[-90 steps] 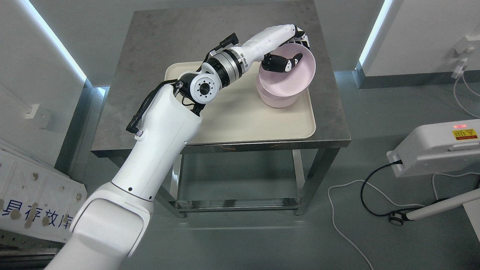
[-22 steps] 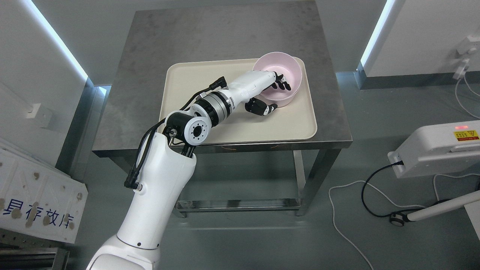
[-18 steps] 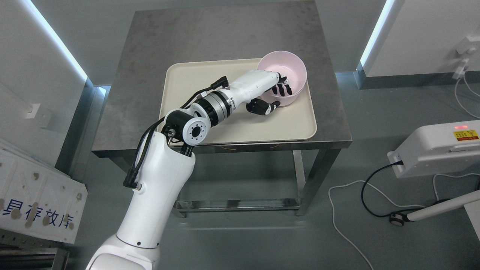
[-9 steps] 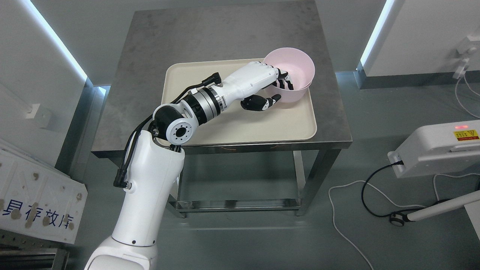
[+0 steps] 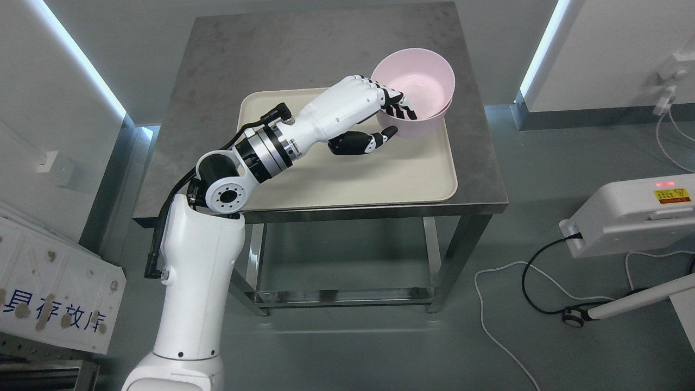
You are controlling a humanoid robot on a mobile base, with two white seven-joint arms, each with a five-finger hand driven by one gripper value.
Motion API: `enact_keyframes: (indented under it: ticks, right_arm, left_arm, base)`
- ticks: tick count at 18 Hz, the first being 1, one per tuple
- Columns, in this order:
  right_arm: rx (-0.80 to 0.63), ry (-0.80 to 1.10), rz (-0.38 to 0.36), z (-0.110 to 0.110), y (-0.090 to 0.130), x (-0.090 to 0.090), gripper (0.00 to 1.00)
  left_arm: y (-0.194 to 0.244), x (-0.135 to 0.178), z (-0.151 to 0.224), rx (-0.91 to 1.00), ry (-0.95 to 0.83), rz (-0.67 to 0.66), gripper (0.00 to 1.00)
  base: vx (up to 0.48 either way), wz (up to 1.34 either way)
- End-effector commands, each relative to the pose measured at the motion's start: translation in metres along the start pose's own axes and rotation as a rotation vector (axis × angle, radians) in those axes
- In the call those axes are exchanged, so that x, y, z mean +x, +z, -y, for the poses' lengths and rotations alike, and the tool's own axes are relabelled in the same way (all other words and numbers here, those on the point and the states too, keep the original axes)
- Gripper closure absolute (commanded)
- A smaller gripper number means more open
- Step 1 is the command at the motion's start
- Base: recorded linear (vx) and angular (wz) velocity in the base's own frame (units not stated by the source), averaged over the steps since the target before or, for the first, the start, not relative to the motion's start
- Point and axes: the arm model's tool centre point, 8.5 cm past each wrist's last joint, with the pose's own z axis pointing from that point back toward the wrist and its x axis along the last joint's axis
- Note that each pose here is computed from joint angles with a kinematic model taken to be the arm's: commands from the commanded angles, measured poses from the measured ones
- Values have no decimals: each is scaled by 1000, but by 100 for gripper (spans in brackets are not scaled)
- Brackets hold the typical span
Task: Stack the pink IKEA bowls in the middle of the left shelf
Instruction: 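Grip the rim of the stacked pink bowls with the left hand and lift, then hold the stacked bowls up with the left hand while turning toward the blue bins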
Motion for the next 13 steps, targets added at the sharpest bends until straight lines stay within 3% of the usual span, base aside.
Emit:
enact_keyframes:
  ticks: [1, 7, 13]
  right_arm:
    - [-19, -2, 17, 11, -1, 6, 0]
    - [-19, -2, 17, 11, -1, 6, 0]
    - [-19, -2, 17, 11, -1, 6, 0]
  left_arm:
    - [31, -13, -26, 105, -6, -43, 99]
    - [34, -12, -21, 113, 16, -38, 99]
    - [40, -13, -30, 136, 4, -48, 98]
  base:
    - [-21, -44]
    - [-111, -144]
    - [-239, 7]
